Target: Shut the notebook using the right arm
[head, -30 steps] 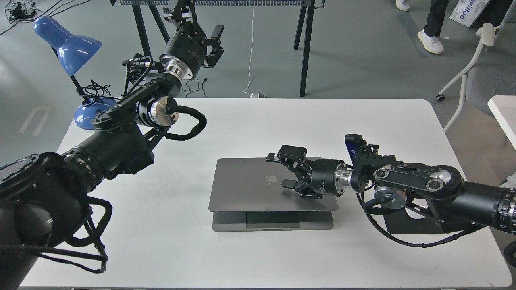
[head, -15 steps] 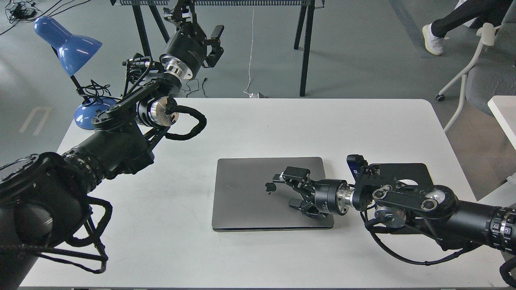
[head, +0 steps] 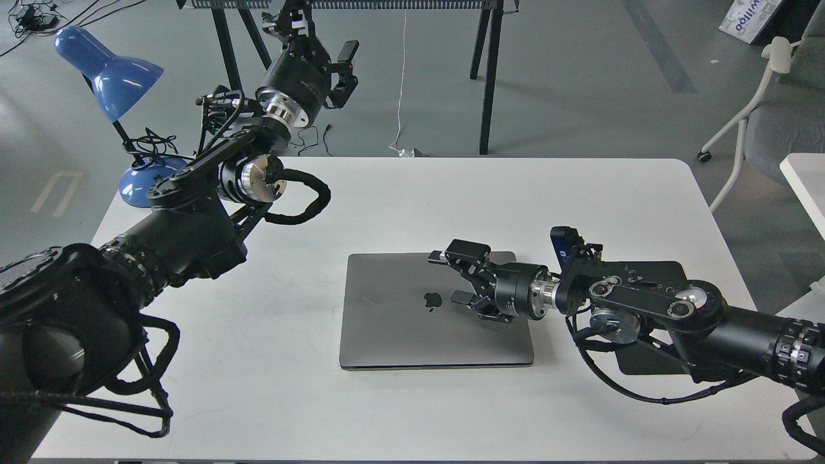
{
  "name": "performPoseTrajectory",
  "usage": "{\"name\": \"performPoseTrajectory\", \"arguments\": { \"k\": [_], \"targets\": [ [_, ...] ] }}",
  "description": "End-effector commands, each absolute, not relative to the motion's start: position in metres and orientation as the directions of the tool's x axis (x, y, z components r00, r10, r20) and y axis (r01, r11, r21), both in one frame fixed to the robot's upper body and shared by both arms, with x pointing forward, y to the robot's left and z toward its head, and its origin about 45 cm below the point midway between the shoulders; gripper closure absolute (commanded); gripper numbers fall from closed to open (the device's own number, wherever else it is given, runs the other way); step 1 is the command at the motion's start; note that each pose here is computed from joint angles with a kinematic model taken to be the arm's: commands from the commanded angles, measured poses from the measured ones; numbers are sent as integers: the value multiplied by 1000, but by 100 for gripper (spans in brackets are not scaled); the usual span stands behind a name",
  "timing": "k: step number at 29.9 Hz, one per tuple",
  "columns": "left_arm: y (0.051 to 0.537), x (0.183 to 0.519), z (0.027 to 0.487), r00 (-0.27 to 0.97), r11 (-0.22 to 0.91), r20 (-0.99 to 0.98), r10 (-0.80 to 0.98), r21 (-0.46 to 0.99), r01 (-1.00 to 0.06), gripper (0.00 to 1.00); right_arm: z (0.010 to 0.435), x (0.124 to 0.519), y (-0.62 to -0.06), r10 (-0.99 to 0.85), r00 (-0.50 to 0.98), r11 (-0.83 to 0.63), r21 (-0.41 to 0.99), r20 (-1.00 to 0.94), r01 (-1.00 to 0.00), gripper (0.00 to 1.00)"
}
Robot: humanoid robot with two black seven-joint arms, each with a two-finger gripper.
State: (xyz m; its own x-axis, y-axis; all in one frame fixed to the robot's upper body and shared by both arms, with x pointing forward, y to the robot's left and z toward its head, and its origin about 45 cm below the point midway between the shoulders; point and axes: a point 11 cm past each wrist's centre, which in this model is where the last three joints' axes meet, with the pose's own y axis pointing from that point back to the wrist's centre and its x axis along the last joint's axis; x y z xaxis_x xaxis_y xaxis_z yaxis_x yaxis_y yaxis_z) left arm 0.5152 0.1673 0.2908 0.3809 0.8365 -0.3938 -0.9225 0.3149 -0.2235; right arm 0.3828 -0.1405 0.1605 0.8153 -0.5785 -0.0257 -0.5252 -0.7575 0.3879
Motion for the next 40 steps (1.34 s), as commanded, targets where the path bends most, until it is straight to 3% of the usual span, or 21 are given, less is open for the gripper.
{"name": "performPoseTrajectory", "arguments": {
  "k": [1, 5, 13, 22, 28, 40],
  "targets": [
    [167, 515, 291, 381, 315, -394, 836, -223, -922, 0, 220, 424, -156, -654, 757, -730, 249, 15, -636, 0],
    [167, 515, 291, 381, 315, -394, 836, -223, -922, 0, 284, 459, -182, -740, 672, -669, 84, 21, -739, 0],
    [167, 515, 291, 381, 315, -394, 836, -223, -922, 0, 341, 496, -238, -861, 497, -484, -126, -106, -866, 0],
    [167, 515, 291, 381, 315, -394, 836, -223, -922, 0, 326, 511, -265, -816, 395, -352, -180, -421, -919, 0],
    [167, 515, 291, 381, 315, -394, 836, -223, -922, 0, 294, 503, -259, -795, 398, -378, -138, -458, -915, 0],
    [167, 515, 291, 381, 315, -394, 836, -223, -922, 0, 286, 501, -251, -777, 387, -369, -139, -496, -919, 0]
  ]
}}
